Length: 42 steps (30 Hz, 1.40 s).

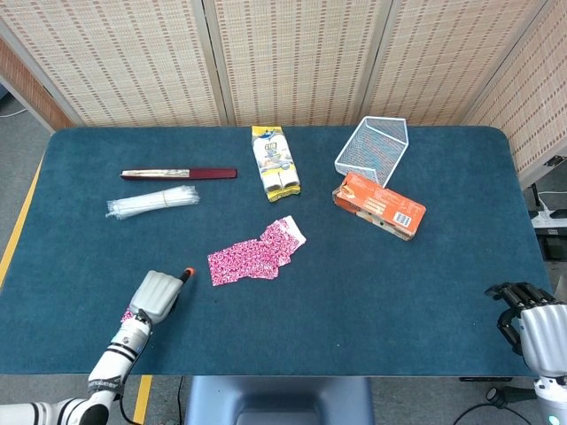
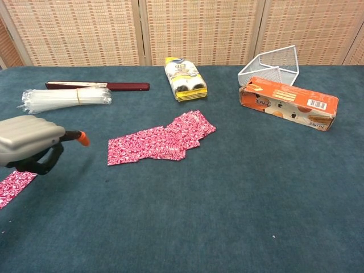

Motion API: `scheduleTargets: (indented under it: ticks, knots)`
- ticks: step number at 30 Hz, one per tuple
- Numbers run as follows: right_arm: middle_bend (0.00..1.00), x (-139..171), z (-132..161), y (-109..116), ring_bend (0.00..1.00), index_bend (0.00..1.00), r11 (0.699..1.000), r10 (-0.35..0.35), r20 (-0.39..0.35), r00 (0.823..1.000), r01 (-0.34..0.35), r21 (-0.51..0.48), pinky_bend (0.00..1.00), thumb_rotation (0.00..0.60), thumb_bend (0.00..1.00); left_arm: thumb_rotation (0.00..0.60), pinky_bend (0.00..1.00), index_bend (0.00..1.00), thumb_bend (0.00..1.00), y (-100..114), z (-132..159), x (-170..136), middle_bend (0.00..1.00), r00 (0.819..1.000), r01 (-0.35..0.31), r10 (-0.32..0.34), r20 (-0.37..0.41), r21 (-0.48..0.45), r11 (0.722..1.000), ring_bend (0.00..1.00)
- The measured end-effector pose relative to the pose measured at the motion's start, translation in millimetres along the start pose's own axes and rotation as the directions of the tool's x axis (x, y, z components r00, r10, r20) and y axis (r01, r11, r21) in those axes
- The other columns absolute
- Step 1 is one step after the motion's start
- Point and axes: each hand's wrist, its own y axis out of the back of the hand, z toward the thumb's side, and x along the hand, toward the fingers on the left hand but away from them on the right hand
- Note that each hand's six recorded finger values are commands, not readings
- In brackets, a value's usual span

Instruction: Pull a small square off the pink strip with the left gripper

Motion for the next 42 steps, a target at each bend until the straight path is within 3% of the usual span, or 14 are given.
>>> scheduleTargets:
  ticks: [9,25,35,42]
  knots:
    - [0.54,-0.5,-0.6,-0.2,0.47,0.49,1.000,0.003,0.002,1.000,-0.003,0.001,0.64,0.600,1.00,0.600,0.63,0.15,0.84,8.8,25.9,29.7,0.68,0.999,0.003,-0.002,0.032,-0.028,1.000,0.69]
    - [0.54,-0.4,-0.1,-1.6,0.47,0.49,1.000,0.007,0.000,1.000,-0.007,0.005,0.64,0.600,1.00,0.600,0.63,0.21,0.84,-6.9,31.8,32.5,0.68,0.996,0.084,-0.080,0.046,-0.070,0.994,0.69]
    - [0.54,-0.1,-0.5,-0.7,0.47,0.49,1.000,0.006,0.002,1.000,-0.006,0.002,0.64,0.600,1.00,0.600,0.63,0.23,0.84,-13.7,23.6,30.7,0.68,0.996,0.091,-0.090,0.020,-0.029,0.995,0.69]
    - [0.54,0.3,0.0,-1.4,0.47,0.49,1.000,0.012,0.000,1.000,-0.012,0.003,0.64,0.600,1.00,0.600,0.63,0.24,0.84,-19.3,0.7,27.1,0.68,0.993,0.105,-0.105,-0.047,0.007,0.994,0.69]
